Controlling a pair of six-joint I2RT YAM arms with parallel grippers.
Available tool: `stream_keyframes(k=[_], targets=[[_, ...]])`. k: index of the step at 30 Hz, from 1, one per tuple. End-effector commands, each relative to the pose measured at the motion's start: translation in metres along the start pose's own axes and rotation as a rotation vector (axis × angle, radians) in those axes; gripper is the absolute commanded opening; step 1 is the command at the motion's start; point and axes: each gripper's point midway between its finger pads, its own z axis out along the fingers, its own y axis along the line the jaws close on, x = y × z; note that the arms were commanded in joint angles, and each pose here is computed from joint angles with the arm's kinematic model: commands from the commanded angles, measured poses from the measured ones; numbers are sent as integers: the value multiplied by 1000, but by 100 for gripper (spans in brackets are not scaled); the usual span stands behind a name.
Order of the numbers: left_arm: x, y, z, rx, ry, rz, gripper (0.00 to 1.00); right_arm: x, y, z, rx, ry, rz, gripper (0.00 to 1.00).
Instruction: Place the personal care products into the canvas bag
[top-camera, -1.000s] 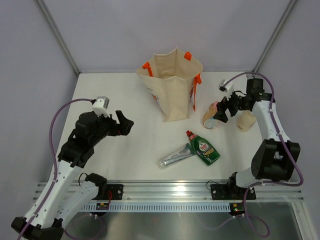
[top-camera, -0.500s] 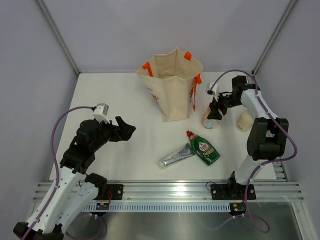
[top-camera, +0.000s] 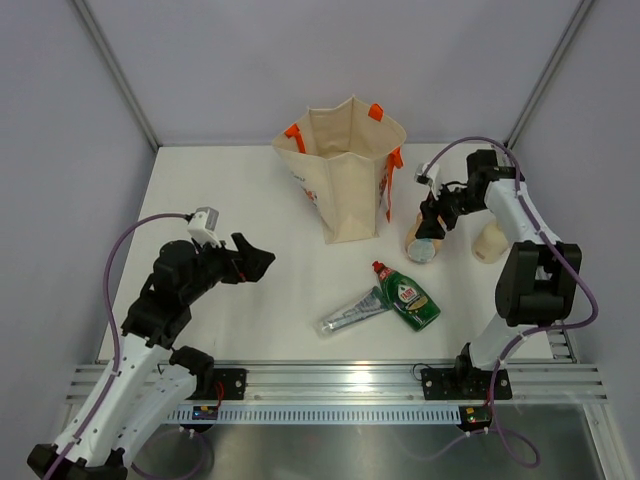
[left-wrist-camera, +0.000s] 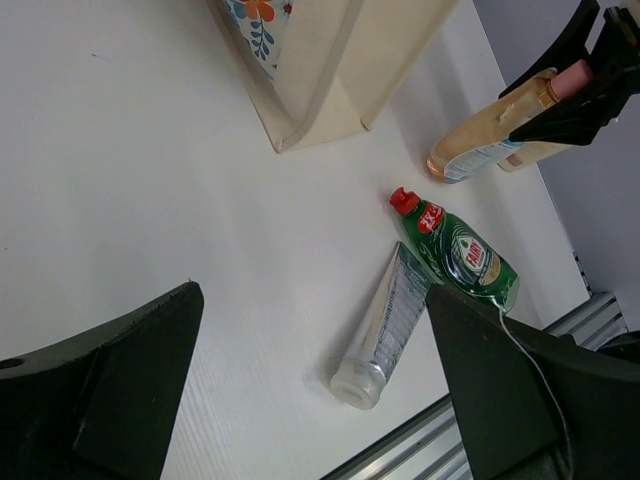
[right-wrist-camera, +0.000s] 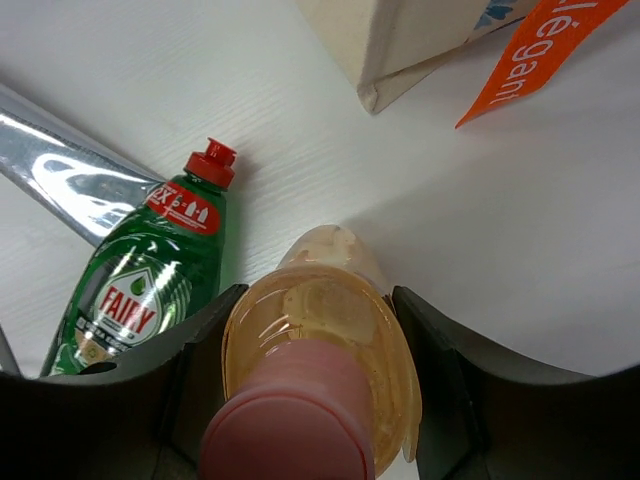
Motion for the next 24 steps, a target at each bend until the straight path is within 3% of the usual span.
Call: stream_keyframes(k=[1, 5, 10, 11, 14, 19, 20, 21, 24], targets=[[-4, -13, 3, 76, -21, -5, 99, -79, 27, -53, 85, -199, -33, 0], [2, -13, 5, 84, 1, -13, 99, -131, 46, -84, 119, -292, -56, 0], [2, -15, 2, 100, 0, -6, 99, -200, 71, -89, 103, -404, -96, 0], [2, -17, 2, 107, -1, -4, 99, -232, 75, -99, 118, -466, -164, 0], [0, -21, -1, 132, -13, 5, 99, -293, 78, -118, 99, -603, -136, 0], [-5, -21, -1, 117, -21, 4, 99, -363, 29, -117, 126, -736, -135, 0], [-7, -21, -2, 113, -26, 4, 99, -391, 30, -141, 164, -807, -201, 0], [-7, -21, -2, 110, -26, 4, 99, -391, -4, -114, 179, -793, -145, 0], [-10, -19, -1, 92, -36, 0, 99, -409, -44, -97, 259, -841, -180, 0]])
